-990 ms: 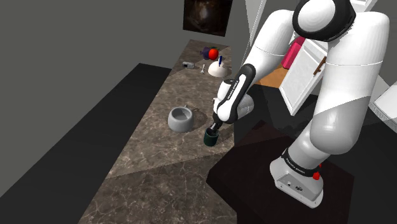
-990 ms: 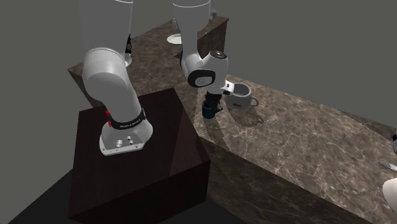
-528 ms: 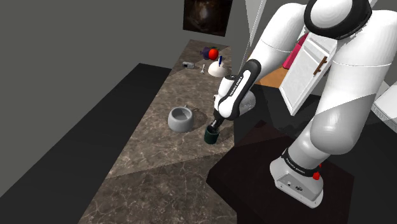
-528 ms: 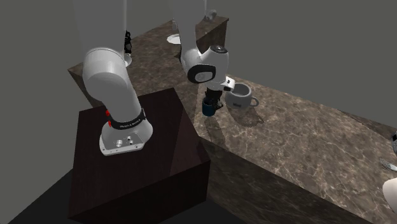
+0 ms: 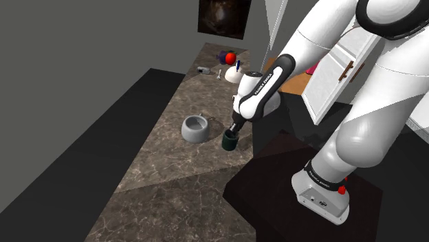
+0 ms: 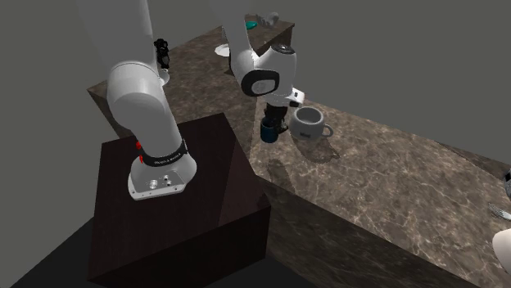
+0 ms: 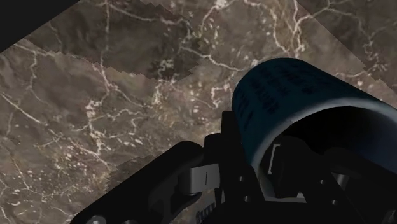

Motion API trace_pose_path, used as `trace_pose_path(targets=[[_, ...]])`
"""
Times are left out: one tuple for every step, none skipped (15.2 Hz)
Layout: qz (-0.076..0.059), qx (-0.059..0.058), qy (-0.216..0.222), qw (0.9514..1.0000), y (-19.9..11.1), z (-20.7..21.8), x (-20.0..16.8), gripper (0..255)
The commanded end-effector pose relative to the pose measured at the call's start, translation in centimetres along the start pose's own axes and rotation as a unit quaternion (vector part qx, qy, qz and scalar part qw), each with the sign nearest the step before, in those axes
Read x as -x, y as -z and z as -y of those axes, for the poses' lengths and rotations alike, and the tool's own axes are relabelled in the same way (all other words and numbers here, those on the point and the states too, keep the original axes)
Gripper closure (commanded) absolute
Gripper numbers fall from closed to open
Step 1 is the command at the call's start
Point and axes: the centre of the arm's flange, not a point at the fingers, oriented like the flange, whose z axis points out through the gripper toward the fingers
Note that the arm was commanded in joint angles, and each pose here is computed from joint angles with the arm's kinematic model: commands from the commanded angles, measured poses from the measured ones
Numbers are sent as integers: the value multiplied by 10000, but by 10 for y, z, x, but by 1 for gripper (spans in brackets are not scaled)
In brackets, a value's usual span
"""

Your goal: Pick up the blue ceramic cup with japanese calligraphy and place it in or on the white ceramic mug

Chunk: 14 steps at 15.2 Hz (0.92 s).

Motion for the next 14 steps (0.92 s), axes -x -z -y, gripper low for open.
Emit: trace_pose_path(targets=[[2,0,0,10000,11,0,0,255],[2,0,0,10000,16,0,0,255],[2,0,0,10000,21,0,0,255],[2,0,0,10000,27,1,-1,255],[2,0,0,10000,32,1,-1,255],[2,0,0,10000,37,1,-1,255],[2,0,0,10000,42,1,-1,255],[2,0,0,10000,48,1,-1,255],[2,0,0,10000,53,2,-1,255],[2,0,0,10000,58,2,-1,255],[2,0,0,10000,63,2,-1,255],[2,0,0,10000,69,2,-1,255],[2,0,0,10000,74,2,-1,255],[2,0,0,10000,79,3,-1,255]])
